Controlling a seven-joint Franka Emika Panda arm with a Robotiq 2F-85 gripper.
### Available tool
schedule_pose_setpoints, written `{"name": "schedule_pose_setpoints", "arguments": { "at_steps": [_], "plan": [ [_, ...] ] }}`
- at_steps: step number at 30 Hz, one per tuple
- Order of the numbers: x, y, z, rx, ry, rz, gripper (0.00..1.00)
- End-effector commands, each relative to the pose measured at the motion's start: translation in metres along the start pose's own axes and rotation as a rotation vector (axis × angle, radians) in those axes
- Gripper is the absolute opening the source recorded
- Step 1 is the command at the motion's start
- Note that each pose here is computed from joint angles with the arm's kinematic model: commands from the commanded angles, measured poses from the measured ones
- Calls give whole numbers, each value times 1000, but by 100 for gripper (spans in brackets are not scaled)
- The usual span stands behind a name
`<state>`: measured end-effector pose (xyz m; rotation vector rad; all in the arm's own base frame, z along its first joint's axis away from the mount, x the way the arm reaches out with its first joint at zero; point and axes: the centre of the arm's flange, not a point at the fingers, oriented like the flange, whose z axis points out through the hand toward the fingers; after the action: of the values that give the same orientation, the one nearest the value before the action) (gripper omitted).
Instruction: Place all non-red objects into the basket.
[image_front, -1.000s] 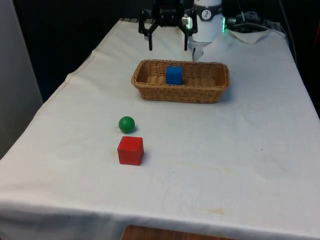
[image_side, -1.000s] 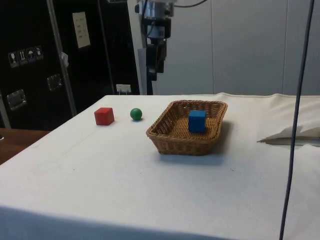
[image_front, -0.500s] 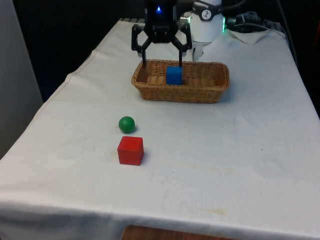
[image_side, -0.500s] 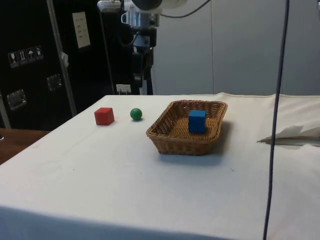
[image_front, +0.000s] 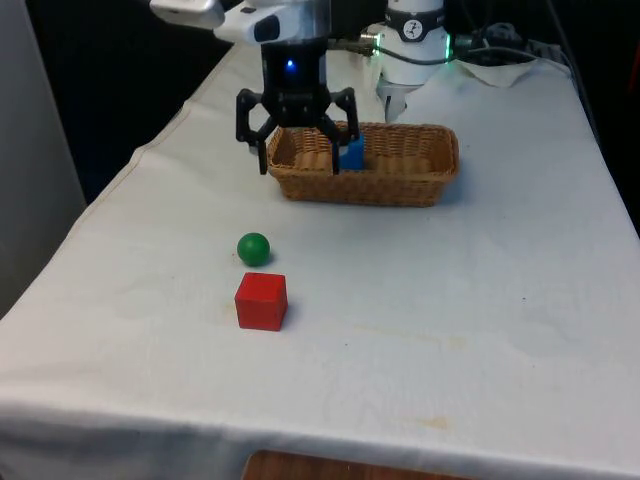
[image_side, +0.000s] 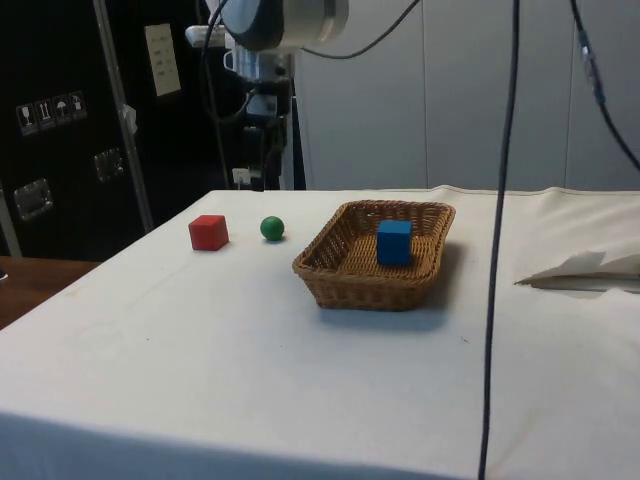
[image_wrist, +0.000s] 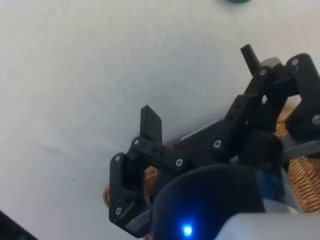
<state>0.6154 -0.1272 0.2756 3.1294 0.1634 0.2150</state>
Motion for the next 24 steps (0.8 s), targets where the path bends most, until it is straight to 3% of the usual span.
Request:
{"name": "schedule_pose_setpoints", "arguments": {
  "at_steps": [1,6,14,24],
  "plan": [
    [4,4,5,4,-6,-4,100],
    [11,10,13,-20,-12,-3,100],
    [25,36,38,-29,-32,-5,100],
    [31,65,49,-53,-46,-5,100]
  ]
}}
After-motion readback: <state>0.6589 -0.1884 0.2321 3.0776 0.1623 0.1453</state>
